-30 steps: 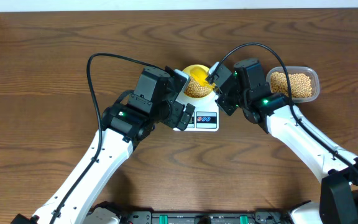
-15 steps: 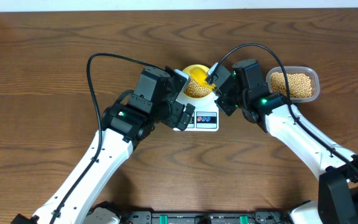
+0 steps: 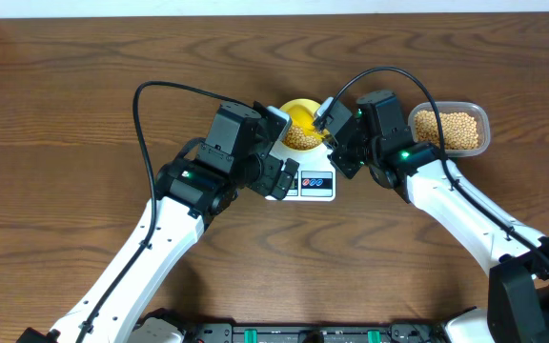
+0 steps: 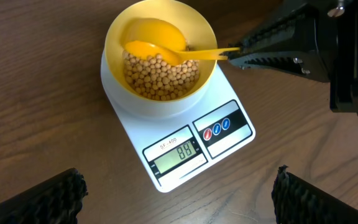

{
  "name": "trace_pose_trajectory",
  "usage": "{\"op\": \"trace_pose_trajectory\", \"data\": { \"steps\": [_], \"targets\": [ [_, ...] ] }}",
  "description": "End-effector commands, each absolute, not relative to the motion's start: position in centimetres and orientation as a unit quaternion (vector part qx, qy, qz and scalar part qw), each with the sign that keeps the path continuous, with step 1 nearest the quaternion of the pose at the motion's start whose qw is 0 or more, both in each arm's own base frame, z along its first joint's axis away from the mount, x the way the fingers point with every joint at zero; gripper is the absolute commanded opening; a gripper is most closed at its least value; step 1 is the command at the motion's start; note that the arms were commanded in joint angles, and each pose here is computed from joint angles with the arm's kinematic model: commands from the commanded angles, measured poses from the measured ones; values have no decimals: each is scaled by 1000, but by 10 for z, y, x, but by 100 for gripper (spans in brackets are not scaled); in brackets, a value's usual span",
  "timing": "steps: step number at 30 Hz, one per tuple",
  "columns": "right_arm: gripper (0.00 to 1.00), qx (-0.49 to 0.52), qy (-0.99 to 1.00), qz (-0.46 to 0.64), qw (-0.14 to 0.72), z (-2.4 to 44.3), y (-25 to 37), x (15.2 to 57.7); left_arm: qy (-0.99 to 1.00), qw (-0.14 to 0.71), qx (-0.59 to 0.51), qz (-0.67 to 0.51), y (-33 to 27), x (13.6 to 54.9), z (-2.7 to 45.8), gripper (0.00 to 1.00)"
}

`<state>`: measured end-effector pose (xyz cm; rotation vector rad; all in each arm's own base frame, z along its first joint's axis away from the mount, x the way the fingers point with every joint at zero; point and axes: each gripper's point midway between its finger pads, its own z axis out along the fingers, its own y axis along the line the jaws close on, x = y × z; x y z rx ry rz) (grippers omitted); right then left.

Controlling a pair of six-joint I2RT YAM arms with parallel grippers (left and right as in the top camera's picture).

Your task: Scoop item into bowl and weigh 50g on scale

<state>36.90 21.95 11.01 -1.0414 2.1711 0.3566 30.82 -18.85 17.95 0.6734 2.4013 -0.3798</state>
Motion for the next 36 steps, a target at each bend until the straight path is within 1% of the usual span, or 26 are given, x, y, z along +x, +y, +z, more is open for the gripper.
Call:
{"op": "trace_pose_trajectory", "data": {
  "steps": [1,4,8,13,24,32,36],
  "targets": [
    [1,-399,835,159,344,112,227,367,906,309,255,-136,-186,311,181,98],
    [1,-386,843,166,337,111,226,365,906,309,255,-136,-186,311,181,98],
    [1,-392,836,192,332,112,234,359,906,309,255,-136,-186,311,181,98],
    [1,-389,836,195,335,114,234,360,906,309,255,-136,-186,311,181,98],
    [1,-322,851,216,356,126,230,376,906,309,255,-136,-186,311,181,98],
    [1,-263,866,239,352,133,225,381,906,309,255,-136,-186,311,181,98],
    [1,-267,855,278,346,141,228,376,906,309,255,-136,-186,311,181,98]
  ]
}}
